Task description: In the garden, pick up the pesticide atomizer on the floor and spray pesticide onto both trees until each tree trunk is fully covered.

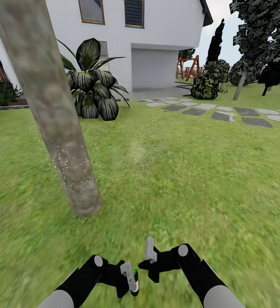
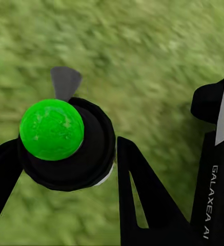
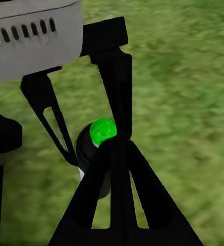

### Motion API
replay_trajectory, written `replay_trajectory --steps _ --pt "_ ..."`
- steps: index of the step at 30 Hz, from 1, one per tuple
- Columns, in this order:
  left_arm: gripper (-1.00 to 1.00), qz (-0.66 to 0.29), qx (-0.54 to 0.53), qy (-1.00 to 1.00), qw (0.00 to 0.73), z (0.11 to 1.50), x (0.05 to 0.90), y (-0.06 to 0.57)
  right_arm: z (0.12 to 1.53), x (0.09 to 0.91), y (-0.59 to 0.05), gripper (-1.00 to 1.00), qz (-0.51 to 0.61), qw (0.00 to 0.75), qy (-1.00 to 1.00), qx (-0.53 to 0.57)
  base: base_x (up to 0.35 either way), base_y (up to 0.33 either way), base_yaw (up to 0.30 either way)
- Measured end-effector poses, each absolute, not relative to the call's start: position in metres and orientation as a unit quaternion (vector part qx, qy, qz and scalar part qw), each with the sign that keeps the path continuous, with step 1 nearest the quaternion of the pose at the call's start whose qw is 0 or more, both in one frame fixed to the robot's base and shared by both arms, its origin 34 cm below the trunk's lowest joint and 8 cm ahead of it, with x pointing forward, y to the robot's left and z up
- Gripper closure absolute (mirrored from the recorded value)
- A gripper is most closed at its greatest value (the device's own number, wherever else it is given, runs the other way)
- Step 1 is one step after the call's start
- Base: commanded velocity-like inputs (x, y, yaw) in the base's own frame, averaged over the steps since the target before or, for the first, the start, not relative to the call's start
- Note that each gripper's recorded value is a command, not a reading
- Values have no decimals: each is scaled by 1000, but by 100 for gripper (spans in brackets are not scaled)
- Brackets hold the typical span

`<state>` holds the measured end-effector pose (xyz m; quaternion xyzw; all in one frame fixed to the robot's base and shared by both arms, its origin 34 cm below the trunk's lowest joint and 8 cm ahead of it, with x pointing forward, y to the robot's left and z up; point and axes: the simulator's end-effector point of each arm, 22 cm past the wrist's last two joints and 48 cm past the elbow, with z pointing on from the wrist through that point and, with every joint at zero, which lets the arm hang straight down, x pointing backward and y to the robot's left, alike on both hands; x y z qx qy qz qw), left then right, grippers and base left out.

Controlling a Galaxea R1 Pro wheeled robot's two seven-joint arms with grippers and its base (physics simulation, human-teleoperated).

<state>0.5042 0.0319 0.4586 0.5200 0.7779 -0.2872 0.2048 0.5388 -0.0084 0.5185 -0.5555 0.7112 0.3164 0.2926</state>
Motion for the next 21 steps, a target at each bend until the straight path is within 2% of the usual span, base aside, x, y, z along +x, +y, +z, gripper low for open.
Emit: replay_trajectory --steps 21 --pt "100 -316 515 767 215 473 503 11 518 539 -9 100 316 292 711 -556 0 0 0"
